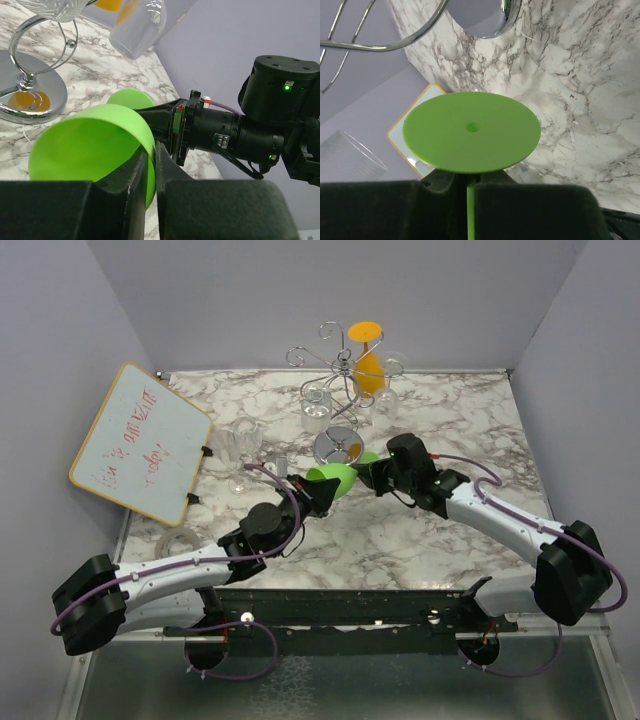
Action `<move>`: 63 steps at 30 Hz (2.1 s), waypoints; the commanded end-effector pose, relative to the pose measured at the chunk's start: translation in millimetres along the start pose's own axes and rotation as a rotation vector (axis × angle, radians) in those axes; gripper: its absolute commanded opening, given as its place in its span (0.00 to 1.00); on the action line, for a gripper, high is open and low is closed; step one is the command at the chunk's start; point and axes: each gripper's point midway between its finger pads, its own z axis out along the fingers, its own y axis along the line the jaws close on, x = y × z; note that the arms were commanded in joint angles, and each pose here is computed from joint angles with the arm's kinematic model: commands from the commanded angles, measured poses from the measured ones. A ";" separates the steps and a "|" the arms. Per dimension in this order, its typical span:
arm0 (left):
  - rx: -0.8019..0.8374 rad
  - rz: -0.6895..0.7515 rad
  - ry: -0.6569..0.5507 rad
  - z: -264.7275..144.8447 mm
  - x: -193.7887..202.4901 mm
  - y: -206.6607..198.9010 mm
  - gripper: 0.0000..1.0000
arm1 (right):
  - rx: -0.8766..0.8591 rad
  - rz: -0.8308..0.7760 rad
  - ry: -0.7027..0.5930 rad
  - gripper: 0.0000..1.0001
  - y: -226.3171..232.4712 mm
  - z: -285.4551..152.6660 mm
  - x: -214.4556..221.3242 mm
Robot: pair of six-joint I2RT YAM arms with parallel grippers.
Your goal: Place the wine glass upside down on the wine glass rack
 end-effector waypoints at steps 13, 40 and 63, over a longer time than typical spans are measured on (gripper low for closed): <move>0.027 -0.086 0.043 -30.1 2.7 6.4 0.75 | -0.251 -0.393 -0.134 0.01 27.4 -45.4 -20.2; 0.123 -0.066 0.405 -39.9 -40.2 -110.8 0.99 | -1.101 -1.863 -0.257 0.01 -0.1 -159.6 24.4; 0.267 -0.389 0.613 -42.5 1.2 -146.1 0.53 | -1.508 -1.884 -0.163 0.01 2.3 -216.8 68.4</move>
